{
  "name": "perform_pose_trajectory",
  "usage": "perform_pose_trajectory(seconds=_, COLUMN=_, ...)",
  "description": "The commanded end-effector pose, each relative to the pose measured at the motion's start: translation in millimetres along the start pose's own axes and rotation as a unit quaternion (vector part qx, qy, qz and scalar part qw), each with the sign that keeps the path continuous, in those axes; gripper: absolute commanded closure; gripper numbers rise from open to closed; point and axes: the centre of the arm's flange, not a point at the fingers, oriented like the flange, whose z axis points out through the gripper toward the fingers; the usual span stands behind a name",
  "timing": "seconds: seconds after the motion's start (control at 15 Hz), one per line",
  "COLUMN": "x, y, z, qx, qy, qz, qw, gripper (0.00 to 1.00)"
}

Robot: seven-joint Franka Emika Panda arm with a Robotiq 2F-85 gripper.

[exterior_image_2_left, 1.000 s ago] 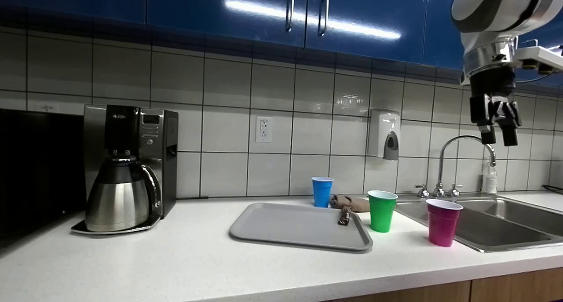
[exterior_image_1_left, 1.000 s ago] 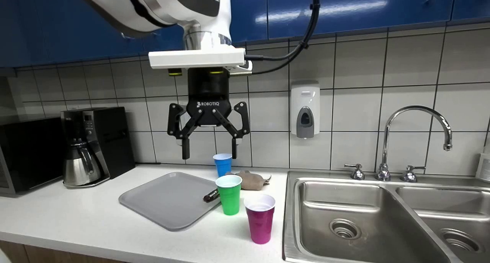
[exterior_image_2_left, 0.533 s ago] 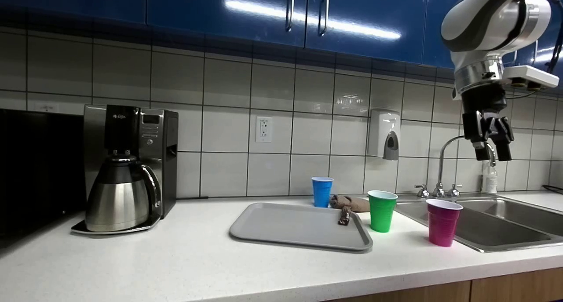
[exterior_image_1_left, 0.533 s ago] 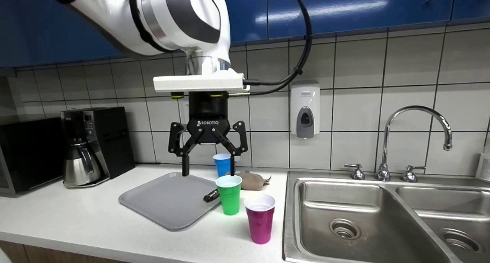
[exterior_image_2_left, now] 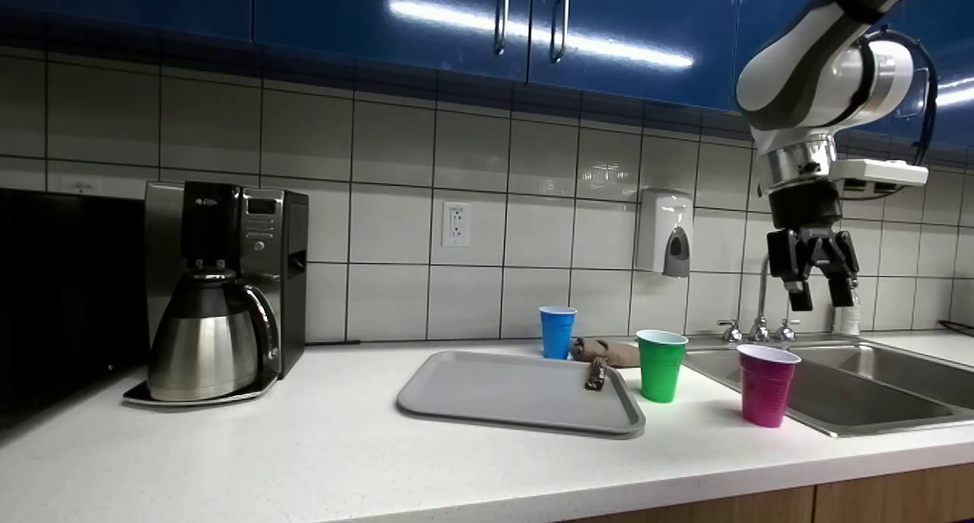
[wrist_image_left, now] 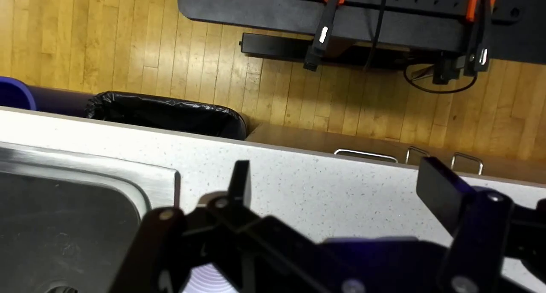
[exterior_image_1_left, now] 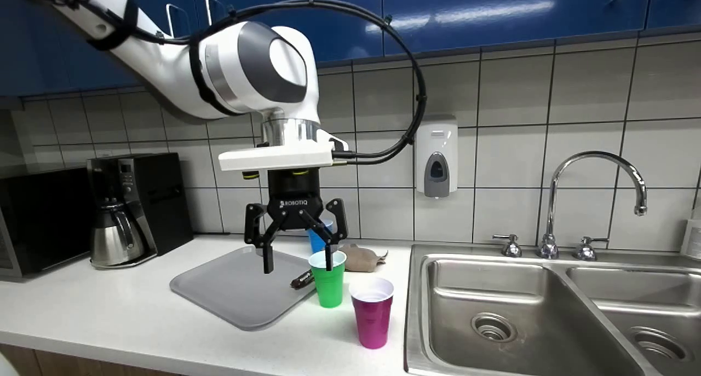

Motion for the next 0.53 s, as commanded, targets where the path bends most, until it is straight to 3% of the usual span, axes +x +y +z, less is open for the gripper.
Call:
perform_pose_trajectory(seconds=0.0, x=23.3, y=-8.6, z=14.8, qx=-0.011, qy=0.005, qz=0.024, qw=0.9996, gripper=0.0)
perform_pose_trajectory(seconds=0.47, x=66.7, y=-18.2, z=37.4, qx=-0.02, qy=-0.002, qz=0.049, qw=0.9986, gripper=0.0)
